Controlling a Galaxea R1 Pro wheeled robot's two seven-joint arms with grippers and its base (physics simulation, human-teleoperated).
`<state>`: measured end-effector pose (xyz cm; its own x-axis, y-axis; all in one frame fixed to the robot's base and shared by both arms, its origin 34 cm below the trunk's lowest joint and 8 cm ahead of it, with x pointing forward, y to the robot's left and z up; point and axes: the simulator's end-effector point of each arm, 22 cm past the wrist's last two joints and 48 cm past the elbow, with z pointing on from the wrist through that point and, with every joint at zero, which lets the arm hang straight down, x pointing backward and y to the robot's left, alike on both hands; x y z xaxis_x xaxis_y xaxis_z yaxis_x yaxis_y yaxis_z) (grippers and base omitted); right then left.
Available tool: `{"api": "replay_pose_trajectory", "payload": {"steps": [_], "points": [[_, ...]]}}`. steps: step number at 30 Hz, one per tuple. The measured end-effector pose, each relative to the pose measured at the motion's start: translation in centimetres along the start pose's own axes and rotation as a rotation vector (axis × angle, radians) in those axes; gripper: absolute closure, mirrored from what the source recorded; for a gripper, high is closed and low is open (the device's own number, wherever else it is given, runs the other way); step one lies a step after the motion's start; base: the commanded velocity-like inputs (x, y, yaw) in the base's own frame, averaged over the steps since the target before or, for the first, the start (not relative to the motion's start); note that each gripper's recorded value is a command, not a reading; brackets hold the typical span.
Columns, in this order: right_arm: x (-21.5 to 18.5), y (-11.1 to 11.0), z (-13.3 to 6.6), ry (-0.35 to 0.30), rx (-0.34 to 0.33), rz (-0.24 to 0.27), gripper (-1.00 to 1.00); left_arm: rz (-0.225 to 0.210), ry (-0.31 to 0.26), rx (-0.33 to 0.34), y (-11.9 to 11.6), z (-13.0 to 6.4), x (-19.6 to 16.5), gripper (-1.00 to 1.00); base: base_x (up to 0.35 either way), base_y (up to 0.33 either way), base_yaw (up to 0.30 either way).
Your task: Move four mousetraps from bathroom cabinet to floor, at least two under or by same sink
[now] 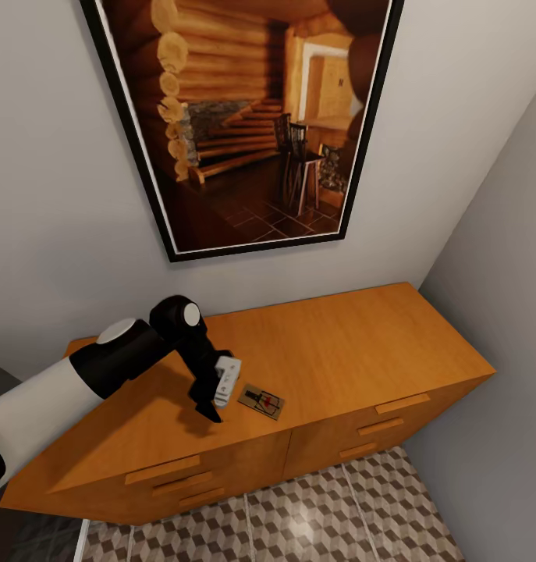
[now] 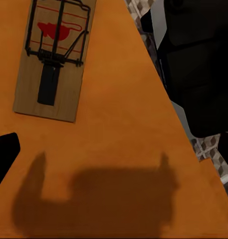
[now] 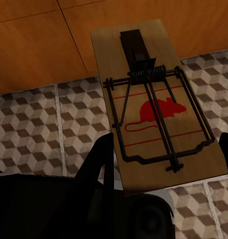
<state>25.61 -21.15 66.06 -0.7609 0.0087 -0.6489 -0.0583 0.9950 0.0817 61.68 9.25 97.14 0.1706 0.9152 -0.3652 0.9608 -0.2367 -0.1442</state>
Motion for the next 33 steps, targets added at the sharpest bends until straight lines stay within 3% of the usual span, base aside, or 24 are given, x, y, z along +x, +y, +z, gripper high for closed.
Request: {"api": "replay_pose_trajectory", "payload": {"steps": [8,33], "points": [[0.02,0.00,0.00,0.001,0.000,0.000,1.00,0.006,0.045,-0.016,0.32,-0.17,0.93,-1.00,0.000,0.000,0.000],[0.06,0.00,0.00,0.003,0.000,0.000,1.00,0.008,0.050,-0.020,0.39,-0.23,1.07,-1.00,0.000,0.000,0.000]]}}
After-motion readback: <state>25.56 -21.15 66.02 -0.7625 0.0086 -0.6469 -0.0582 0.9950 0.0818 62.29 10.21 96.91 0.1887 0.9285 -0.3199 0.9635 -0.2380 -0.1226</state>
